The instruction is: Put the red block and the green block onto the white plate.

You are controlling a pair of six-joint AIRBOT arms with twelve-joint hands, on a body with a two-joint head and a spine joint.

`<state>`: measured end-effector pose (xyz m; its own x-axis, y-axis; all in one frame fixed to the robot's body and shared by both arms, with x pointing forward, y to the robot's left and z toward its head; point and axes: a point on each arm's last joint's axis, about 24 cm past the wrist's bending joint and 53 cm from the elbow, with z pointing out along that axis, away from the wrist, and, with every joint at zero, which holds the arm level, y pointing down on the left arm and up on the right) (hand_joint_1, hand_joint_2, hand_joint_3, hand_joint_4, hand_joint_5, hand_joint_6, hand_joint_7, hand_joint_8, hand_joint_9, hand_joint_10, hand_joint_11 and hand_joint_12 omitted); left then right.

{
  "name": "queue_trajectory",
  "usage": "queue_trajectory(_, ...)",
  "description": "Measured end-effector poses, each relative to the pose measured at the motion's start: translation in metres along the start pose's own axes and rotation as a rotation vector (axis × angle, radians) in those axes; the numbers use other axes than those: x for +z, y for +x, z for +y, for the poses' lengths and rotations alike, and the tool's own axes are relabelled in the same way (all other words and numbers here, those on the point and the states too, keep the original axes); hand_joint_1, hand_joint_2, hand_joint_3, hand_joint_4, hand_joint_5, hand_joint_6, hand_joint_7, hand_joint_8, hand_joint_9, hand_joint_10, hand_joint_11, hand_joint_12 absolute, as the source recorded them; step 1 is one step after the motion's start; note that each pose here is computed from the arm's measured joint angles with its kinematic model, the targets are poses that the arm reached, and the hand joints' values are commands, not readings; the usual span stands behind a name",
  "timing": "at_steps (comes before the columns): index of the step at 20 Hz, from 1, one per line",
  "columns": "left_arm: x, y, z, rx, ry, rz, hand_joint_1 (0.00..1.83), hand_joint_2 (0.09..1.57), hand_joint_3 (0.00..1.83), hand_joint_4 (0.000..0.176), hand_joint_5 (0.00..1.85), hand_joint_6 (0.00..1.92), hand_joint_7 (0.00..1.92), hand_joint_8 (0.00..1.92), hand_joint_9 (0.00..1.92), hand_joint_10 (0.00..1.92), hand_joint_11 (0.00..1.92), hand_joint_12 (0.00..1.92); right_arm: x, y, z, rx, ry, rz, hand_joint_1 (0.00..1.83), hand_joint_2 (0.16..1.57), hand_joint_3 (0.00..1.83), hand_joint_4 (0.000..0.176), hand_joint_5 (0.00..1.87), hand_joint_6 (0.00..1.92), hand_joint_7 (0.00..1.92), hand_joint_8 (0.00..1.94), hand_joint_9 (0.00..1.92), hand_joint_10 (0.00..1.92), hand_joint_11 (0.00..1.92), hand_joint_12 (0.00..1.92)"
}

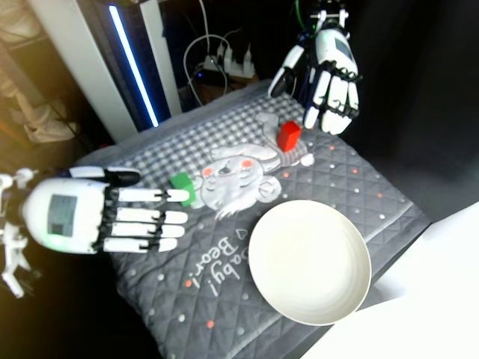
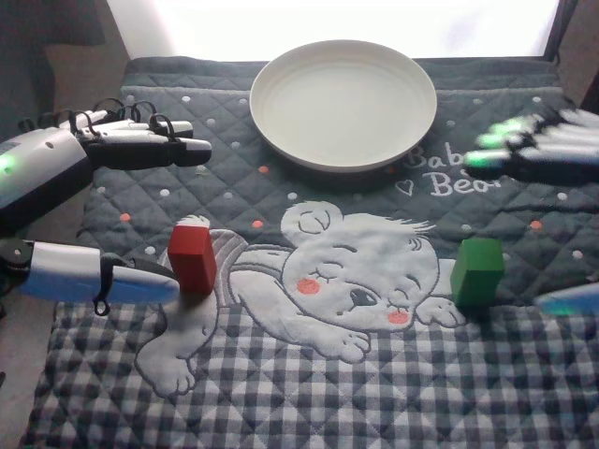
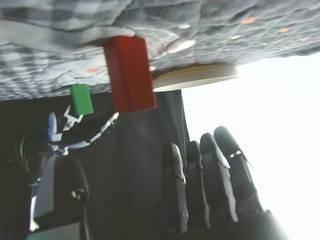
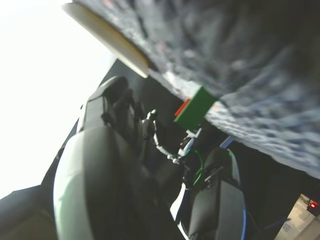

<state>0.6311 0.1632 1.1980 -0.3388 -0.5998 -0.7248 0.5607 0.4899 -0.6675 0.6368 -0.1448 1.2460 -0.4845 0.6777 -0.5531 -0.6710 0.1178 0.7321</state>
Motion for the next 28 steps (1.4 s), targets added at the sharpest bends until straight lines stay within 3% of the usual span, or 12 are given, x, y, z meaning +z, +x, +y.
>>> queue_trajectory(6,0.012,0.007,0.0,-0.001,0.009,0.014,0.88,0.9,0.0,0.0,0.46,0.0,0.36,0.0,0.43,0.01,0.14,0.95,0.011,0.024,-0.005,0.01,-0.015,0.051,0.98,0.88,0.0,0.131,0.35,0.01,0.31,0.0,0.25,0.01,0.02,0.57)
queue_trajectory(7,0.015,0.011,0.0,0.005,0.011,0.028,0.84,0.91,0.0,0.0,0.43,0.0,0.36,0.0,0.43,0.01,0.14,0.94,0.013,0.022,-0.006,0.009,-0.014,0.043,0.97,0.87,0.0,0.147,0.36,0.0,0.31,0.0,0.27,0.0,0.0,0.62)
queue_trajectory(9,0.02,0.02,0.004,0.009,0.0,0.054,0.78,0.93,0.01,0.0,0.32,0.0,0.34,0.0,0.39,0.0,0.1,0.97,0.015,0.019,-0.009,0.023,-0.012,0.021,0.97,0.86,0.0,0.118,0.37,0.0,0.33,0.0,0.31,0.0,0.0,0.72)
queue_trajectory(10,0.022,0.023,0.008,0.012,-0.012,0.064,0.79,0.91,0.0,0.025,0.33,0.0,0.31,0.0,0.34,0.0,0.04,1.0,0.017,0.022,-0.01,0.027,-0.012,0.024,0.99,0.86,0.0,0.123,0.37,0.0,0.33,0.0,0.32,0.0,0.0,0.76)
queue_trajectory(11,0.024,0.025,0.012,0.012,-0.024,0.071,0.72,0.89,0.0,0.055,0.25,0.0,0.2,0.0,0.25,0.0,0.0,0.9,0.019,0.026,-0.012,0.034,-0.012,0.028,1.01,0.88,0.0,0.095,0.39,0.0,0.39,0.01,0.37,0.01,0.0,0.93)
queue_trajectory(13,0.026,0.029,0.017,0.017,-0.036,0.085,0.71,0.9,0.0,0.04,0.2,0.0,0.13,0.0,0.19,0.0,0.0,0.78,0.021,0.033,-0.019,0.044,0.002,0.041,0.96,0.85,0.0,0.102,0.4,0.0,0.4,0.01,0.37,0.01,0.0,0.9)
queue_trajectory(15,0.028,0.037,0.021,0.011,-0.052,0.106,0.76,0.89,0.0,0.021,0.17,0.0,0.08,0.0,0.1,0.0,0.0,0.39,0.023,0.037,-0.028,0.062,0.026,0.046,0.92,0.88,0.01,0.085,0.41,0.0,0.36,0.0,0.34,0.0,0.01,0.82)
queue_trajectory(17,0.03,0.041,0.022,0.015,-0.054,0.118,0.85,0.89,0.0,0.0,0.23,0.01,0.11,0.01,0.11,0.0,0.0,0.32,0.024,0.037,-0.032,0.064,0.037,0.045,0.95,0.89,0.0,0.078,0.44,0.0,0.39,0.0,0.37,0.0,0.03,0.86)
queue_trajectory(19,0.03,0.04,0.024,0.018,-0.061,0.117,0.94,0.88,0.0,0.0,0.28,0.01,0.14,0.01,0.1,0.0,0.0,0.19,0.024,0.037,-0.036,0.072,0.048,0.038,0.96,0.89,0.0,0.102,0.47,0.0,0.41,0.0,0.4,0.0,0.02,0.95)
queue_trajectory(20,0.031,0.04,0.025,0.015,-0.066,0.117,0.98,0.87,0.0,0.0,0.32,0.0,0.25,0.01,0.23,0.0,0.05,0.33,0.025,0.037,-0.036,0.072,0.048,0.039,0.98,0.9,0.0,0.068,0.51,0.0,0.46,0.0,0.46,0.01,0.09,0.96)
queue_trajectory(22,0.03,0.041,0.026,0.016,-0.07,0.122,0.92,0.92,0.0,0.0,0.47,0.0,0.45,0.0,0.43,0.01,0.13,0.59,0.025,0.038,-0.036,0.073,0.048,0.041,1.01,0.91,0.0,0.044,0.53,0.0,0.49,0.0,0.49,0.01,0.1,0.99)
queue_trajectory(28,0.03,0.041,0.027,0.018,-0.072,0.124,0.79,0.97,0.0,0.0,0.75,0.0,0.66,0.01,0.54,0.01,0.0,0.94,0.025,0.04,-0.037,0.076,0.05,0.041,1.08,0.94,0.0,0.0,0.71,0.0,0.63,0.0,0.66,0.01,0.26,1.08)
